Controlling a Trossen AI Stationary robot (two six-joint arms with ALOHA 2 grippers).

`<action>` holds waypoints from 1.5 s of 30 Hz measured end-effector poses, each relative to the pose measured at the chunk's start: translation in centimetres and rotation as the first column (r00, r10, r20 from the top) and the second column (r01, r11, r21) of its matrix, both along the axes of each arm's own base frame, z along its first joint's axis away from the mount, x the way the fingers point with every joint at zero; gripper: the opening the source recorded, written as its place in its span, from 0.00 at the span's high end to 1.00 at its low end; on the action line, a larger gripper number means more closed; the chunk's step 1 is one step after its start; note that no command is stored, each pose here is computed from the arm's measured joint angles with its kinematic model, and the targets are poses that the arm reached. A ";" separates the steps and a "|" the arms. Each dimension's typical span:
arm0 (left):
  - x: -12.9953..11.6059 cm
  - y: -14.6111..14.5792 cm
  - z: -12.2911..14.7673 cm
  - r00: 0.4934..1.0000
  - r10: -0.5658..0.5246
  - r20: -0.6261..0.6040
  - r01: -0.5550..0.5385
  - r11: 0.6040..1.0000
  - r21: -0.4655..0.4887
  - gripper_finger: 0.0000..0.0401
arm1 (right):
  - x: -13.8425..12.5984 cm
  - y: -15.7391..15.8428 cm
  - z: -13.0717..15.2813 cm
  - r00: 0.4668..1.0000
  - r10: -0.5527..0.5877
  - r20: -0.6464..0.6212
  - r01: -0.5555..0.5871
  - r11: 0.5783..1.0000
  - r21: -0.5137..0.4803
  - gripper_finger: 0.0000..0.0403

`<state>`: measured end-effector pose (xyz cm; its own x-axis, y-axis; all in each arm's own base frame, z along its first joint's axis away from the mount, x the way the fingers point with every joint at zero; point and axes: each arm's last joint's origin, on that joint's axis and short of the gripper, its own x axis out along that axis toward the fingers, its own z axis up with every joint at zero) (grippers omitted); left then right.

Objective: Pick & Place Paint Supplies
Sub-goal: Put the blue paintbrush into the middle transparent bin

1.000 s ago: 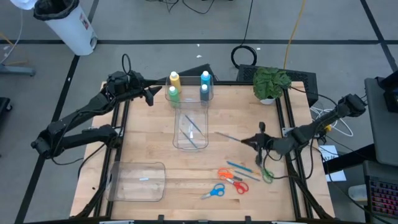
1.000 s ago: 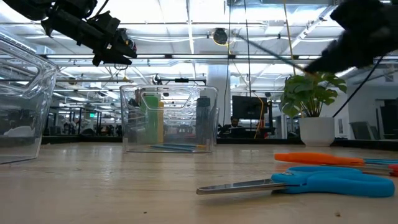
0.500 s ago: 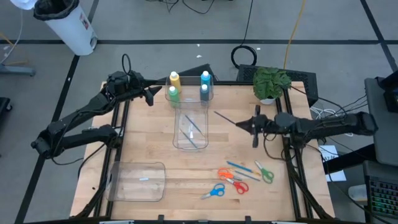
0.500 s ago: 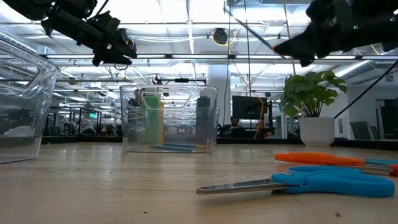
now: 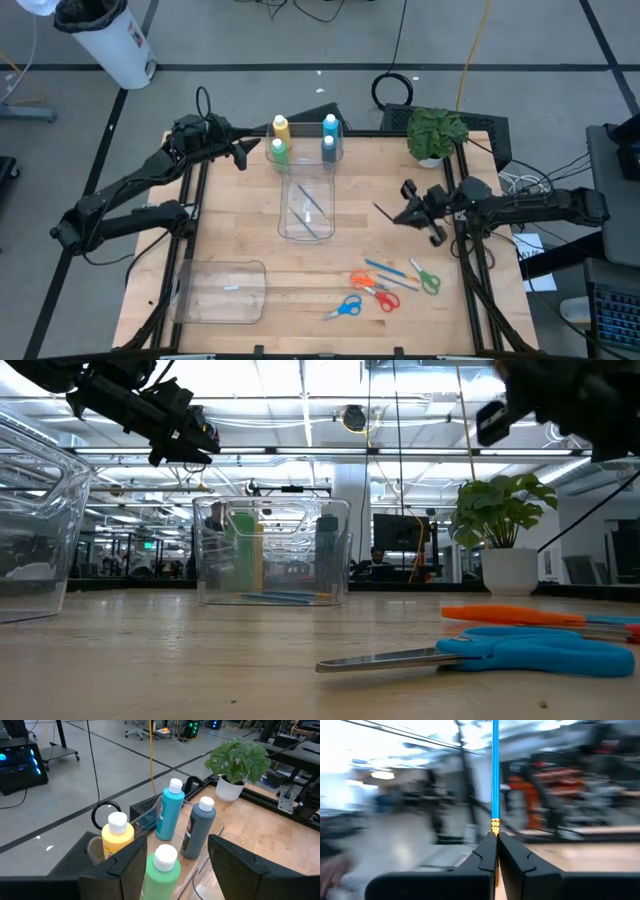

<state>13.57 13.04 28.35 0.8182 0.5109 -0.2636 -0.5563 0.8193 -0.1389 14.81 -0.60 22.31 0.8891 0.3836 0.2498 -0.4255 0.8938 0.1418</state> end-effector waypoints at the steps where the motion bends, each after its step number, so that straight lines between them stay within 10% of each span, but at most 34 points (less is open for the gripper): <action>1: 0.0 0.0 0.0 1.000 0.000 0.000 0.000 1.000 0.000 0.47 | -0.1 0.1 0.2 0.999 0.049 0.016 -0.049 0.999 0.006 1.00; 16: 0.0 0.0 0.0 1.000 0.000 0.000 0.000 1.000 0.000 0.47 | -0.6 1.2 1.0 0.974 0.212 0.082 -0.211 0.977 -0.023 1.00; 45: 0.0 0.0 0.0 1.000 0.000 0.000 0.000 1.000 0.000 0.47 | -0.7 1.2 1.2 0.969 0.185 0.162 -0.162 0.976 -0.143 1.00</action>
<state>13.57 13.04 28.35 0.8180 0.5112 -0.2636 -0.5566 0.8192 -0.1384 14.12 0.57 23.51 0.7534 0.5668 0.3334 -0.5835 0.8100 -0.0586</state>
